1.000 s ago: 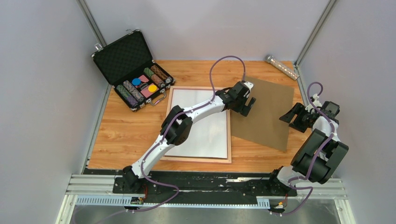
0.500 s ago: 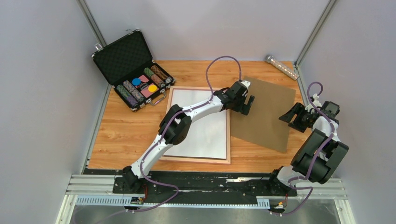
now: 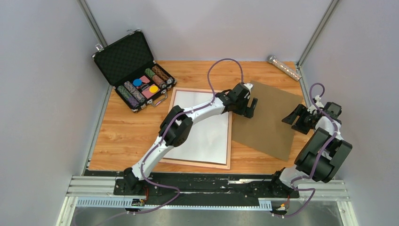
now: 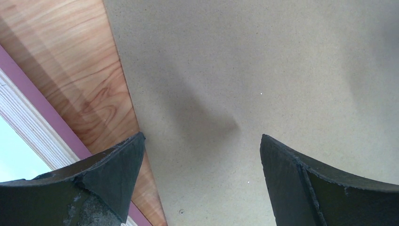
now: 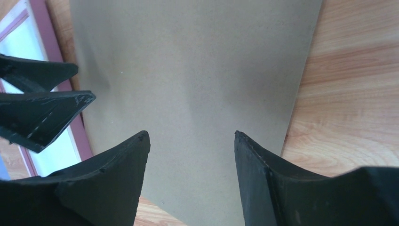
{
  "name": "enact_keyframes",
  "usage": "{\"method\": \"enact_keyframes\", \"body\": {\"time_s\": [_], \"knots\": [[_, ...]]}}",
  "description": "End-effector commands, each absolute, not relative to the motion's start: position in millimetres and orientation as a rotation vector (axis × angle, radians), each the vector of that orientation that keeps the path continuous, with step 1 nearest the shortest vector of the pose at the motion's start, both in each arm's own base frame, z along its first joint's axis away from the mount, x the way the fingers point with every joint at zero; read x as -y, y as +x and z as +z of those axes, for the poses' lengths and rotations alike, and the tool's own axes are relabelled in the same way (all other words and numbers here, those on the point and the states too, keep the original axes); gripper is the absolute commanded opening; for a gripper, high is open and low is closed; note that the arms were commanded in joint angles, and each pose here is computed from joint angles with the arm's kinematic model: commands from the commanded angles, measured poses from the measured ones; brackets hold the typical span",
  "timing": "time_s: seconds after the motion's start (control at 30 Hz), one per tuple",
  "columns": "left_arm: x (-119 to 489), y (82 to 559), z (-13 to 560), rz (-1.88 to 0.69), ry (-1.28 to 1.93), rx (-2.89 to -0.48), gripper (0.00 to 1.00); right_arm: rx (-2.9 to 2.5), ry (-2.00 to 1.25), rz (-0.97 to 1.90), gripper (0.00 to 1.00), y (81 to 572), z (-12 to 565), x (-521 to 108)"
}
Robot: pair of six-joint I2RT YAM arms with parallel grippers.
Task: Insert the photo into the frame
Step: Turn over the photo frame item at the center of the board.
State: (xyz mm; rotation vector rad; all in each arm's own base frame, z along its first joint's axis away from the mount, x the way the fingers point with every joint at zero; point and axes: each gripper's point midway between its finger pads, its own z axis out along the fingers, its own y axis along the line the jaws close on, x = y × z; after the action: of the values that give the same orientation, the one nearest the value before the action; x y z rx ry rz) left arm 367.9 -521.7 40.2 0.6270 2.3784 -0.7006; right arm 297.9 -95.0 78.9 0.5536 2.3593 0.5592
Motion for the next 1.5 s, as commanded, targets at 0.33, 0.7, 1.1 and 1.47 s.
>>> {"method": "enact_keyframes", "body": {"time_s": [0.33,0.7,1.1,1.47], "knots": [[511,304,-4,-0.719,0.706,-2.619,1.0,-2.41,0.556,0.283,0.64,307,74,145],[510,304,-4,-0.714,0.718,-2.618,1.0,-2.454,0.552,0.176,0.64,305,56,166],[511,295,-8,-0.791,0.717,-2.651,1.0,-2.478,0.615,0.297,0.64,316,33,161],[522,274,-17,-0.98,0.666,-2.725,1.0,-2.458,0.649,0.394,0.64,335,27,161]]}}
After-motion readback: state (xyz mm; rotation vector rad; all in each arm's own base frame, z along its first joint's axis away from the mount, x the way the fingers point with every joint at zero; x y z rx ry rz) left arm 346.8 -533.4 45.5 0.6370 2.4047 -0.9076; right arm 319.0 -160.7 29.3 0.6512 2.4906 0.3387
